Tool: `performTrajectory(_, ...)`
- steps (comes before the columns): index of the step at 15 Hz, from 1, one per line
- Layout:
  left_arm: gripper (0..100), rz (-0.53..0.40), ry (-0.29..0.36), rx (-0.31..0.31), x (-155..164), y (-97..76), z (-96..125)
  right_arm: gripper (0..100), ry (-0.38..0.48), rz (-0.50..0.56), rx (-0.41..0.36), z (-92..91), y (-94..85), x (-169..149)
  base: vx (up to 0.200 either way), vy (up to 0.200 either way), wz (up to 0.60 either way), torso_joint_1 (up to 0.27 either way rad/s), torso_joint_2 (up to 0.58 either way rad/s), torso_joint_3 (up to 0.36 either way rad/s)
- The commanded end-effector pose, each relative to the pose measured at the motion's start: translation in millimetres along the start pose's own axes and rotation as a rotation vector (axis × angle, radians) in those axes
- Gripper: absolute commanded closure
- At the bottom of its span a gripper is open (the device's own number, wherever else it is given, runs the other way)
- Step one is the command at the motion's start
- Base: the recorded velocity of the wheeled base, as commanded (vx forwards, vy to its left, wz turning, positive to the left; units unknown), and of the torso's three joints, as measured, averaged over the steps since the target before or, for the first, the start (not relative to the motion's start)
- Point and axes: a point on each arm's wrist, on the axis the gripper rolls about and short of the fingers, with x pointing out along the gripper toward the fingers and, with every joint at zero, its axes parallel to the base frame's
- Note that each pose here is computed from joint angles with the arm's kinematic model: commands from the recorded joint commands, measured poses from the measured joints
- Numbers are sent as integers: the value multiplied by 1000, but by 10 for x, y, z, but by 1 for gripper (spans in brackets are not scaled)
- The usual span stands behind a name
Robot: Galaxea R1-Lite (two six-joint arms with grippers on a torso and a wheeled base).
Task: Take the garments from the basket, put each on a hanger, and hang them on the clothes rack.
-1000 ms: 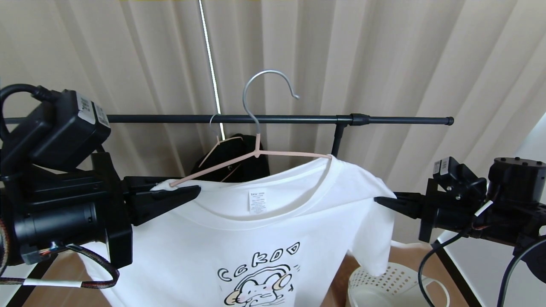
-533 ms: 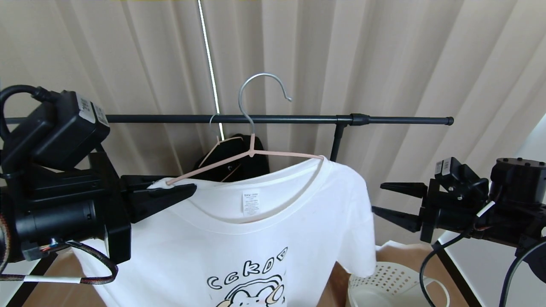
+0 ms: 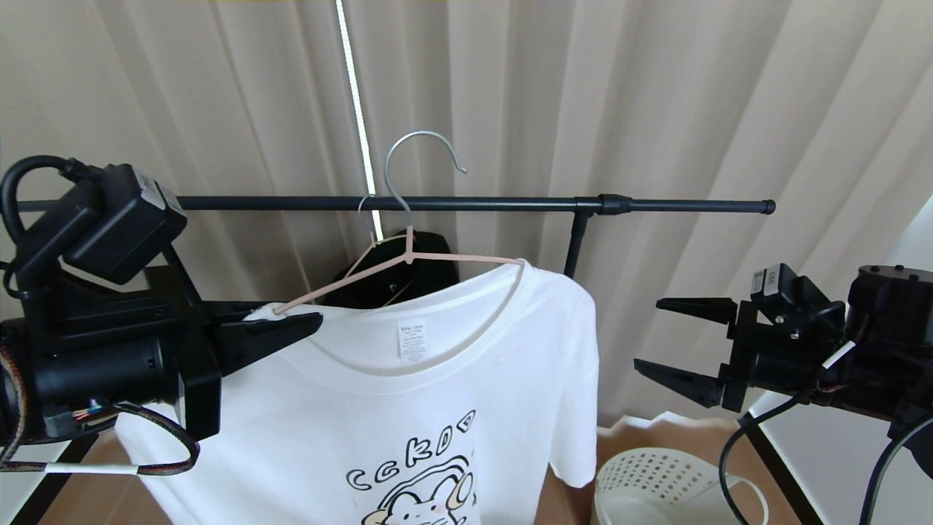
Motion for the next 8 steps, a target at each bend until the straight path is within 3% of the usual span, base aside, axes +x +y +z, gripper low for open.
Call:
performTrajectory(1,100,20,15,-11,-3,35,-41,0,-7,-2,-7,24,0,-7,0,0,0,0,0,0)
performTrajectory(8,100,65,56,-39,-38,94,-173,0,-17,-8,-19,67,20,-42,0,0,0,0,0,0)
